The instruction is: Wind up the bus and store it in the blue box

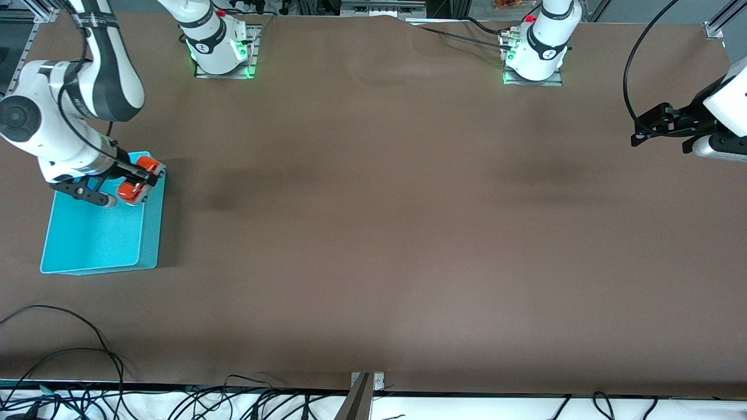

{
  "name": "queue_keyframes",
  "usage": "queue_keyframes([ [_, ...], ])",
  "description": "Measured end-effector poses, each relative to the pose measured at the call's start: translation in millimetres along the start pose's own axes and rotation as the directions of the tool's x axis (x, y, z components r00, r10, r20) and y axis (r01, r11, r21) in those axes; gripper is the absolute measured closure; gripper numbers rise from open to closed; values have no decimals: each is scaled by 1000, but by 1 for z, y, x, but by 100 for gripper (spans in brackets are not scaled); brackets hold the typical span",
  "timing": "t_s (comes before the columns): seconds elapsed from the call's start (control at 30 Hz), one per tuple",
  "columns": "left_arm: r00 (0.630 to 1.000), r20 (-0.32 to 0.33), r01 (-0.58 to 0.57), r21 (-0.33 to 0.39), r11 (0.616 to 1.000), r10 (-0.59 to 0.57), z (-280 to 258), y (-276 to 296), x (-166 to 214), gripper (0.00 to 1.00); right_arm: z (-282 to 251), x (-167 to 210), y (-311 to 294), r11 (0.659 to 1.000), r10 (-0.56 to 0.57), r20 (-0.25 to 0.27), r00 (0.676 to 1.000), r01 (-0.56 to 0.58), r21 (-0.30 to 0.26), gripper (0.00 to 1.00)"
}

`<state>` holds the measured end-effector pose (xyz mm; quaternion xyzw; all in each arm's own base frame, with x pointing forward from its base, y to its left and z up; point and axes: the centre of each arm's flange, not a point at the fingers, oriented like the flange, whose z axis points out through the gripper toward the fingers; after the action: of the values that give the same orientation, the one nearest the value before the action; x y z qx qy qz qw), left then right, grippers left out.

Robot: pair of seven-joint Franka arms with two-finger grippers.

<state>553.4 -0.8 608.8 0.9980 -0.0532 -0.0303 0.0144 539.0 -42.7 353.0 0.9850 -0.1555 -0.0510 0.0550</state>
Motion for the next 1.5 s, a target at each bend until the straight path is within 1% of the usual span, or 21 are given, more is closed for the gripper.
queue_keyframes([
  [0.23, 1000, 0, 0, 0, 1000, 0, 0, 0, 0, 0, 5, 12, 53, 996, -85, 5, 996, 85, -28, 45],
  [0.53, 1000, 0, 1, 0, 1000, -1, 0, 0, 0, 0, 24, 20, 93, 979, -190, 31, 981, 192, -72, 45],
  [0.77, 1000, 0, 1, 0, 1000, -1, 0, 0, 0, 0, 61, 31, 117, 962, -250, 53, 967, 254, -95, 45],
  [0.93, 1000, 0, 1, 0, 1000, -1, 0, 0, 0, 0, 92, 36, 131, 948, -291, 86, 953, 300, -107, 45],
  [1.03, 1000, 0, 1, 0, 1000, -1, 0, 0, 0, 0, 104, 38, 139, 937, -320, 93, 943, 329, -116, 45],
  [1.17, 1000, 0, 1, 0, 1000, -1, 0, 0, 0, 0, 111, 43, 150, 928, -342, 103, 934, 353, -123, 45],
  [1.3, 1000, 0, 1, 0, 1000, -1, 0, 0, 0, 0, 119, 45, 153, 928, -340, 111, 934, 353, -122, 45],
  [1.5, 1000, 0, 1, 0, 1000, -1, 0, 0, 0, 0, 140, 48, 154, 928, -341, 104, 934, 352, -122, 45],
])
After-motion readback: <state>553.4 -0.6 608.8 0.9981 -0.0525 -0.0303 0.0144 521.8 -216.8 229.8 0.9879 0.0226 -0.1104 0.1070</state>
